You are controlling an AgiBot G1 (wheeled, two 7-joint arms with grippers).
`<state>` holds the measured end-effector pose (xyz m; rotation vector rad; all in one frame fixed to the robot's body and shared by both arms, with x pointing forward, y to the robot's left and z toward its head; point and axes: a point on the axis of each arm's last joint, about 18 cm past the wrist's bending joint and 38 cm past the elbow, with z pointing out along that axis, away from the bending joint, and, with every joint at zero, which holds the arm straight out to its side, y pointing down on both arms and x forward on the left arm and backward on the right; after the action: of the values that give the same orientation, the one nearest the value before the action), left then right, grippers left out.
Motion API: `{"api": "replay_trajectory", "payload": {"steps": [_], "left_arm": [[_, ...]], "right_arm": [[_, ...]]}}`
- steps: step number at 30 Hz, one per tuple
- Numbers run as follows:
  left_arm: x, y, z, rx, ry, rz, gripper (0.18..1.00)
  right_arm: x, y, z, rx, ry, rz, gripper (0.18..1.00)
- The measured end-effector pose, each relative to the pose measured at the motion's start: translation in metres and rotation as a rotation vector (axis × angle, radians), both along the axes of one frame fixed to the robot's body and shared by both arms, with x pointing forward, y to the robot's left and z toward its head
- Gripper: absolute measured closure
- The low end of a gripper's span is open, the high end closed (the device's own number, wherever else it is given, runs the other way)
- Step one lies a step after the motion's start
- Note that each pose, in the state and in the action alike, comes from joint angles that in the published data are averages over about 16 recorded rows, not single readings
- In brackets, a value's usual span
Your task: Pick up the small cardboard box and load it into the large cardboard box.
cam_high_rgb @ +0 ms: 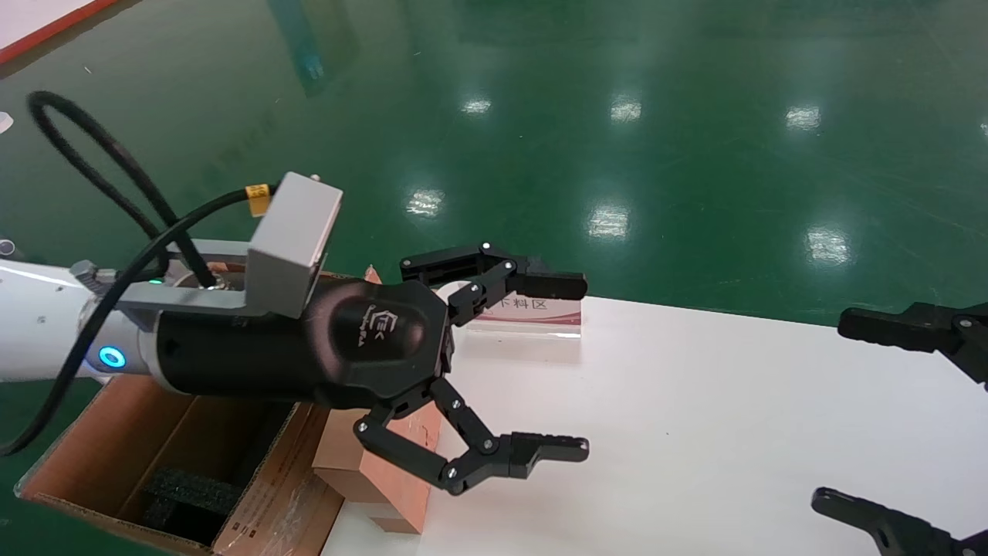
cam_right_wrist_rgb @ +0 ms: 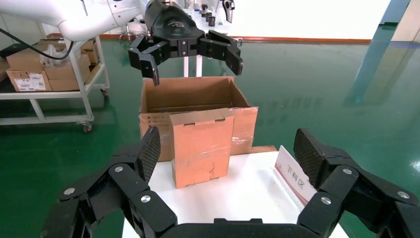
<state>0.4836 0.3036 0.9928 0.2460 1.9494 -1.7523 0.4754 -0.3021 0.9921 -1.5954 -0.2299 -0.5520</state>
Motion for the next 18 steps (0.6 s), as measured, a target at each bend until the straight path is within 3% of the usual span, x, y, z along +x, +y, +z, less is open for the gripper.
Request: {"api": "replay_trajectory", "payload": {"steps": [11,18], "left_arm": [[-0.014,0.004,-0.008,0.185,0.047,0.015,0.184],[-0.025,0.003,-0.011,0.294,0.132,0.024,0.184]], "right_arm": [[0.0,0.0,0.0,0.0,0.0,0.0,0.178],[0.0,0.0,0.0,0.0,0.0,0.0,0.178]]}}
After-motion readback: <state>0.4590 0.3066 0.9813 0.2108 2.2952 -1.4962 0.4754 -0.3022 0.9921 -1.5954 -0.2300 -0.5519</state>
